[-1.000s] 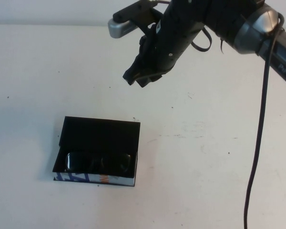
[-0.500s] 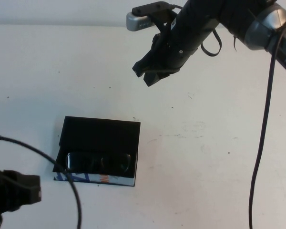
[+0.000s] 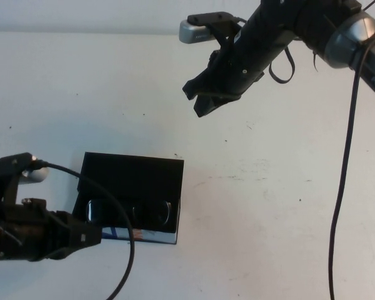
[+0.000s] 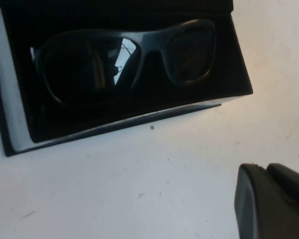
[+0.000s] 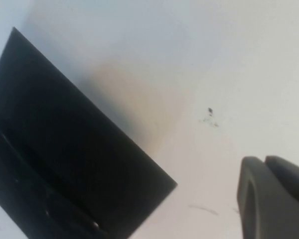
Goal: Return glasses to glasses case
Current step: Close the glasses case
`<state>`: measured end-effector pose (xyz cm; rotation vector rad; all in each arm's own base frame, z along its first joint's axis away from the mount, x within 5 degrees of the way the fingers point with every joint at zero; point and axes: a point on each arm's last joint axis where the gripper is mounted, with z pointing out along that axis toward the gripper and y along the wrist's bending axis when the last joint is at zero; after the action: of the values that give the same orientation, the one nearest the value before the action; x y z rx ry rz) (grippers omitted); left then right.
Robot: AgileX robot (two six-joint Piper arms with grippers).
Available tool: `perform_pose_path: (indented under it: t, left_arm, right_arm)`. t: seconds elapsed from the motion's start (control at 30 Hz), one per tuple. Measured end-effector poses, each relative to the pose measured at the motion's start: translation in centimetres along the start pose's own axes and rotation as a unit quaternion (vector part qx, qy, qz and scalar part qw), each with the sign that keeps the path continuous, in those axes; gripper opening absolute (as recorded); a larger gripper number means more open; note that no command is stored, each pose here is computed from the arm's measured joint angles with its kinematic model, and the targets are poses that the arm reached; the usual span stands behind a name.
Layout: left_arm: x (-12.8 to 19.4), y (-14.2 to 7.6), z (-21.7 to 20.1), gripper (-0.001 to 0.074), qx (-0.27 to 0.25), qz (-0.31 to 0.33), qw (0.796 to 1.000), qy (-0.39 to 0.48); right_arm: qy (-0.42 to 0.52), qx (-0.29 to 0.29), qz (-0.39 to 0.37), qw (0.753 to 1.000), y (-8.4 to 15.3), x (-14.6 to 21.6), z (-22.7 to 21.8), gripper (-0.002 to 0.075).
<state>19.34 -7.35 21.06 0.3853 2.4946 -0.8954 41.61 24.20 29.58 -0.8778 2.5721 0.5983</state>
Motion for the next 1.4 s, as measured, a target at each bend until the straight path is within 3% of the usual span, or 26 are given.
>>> perform_pose_path:
  t: [0.27,0.63,1.03,1.4]
  left_arm:
    - [0.3,2.6,4.0,-0.0004,0.034,-0.044,0.998,0.025]
    - [1.1,5.4,7.5,-0.0004,0.034,-0.072,0.996,0.039]
    - [1.0,5.6,8.0,-0.0004,0.044,-0.078,0.996,0.029]
    - [1.0,5.6,8.0,-0.0004,0.044,-0.080,0.995,0.028]
  right_arm:
    - [-0.007,-0.047,0.025,0.999,-1.1,-0.1,2.5,-0.0011]
    - [-0.046,-0.067,0.044,0.996,-1.7,-0.7,4.8,-0.0011]
    - [-0.060,-0.088,0.079,0.991,-2.8,-0.5,8.5,-0.0011]
    - [0.045,-0.149,0.098,0.983,-2.7,1.8,11.3,-0.0011]
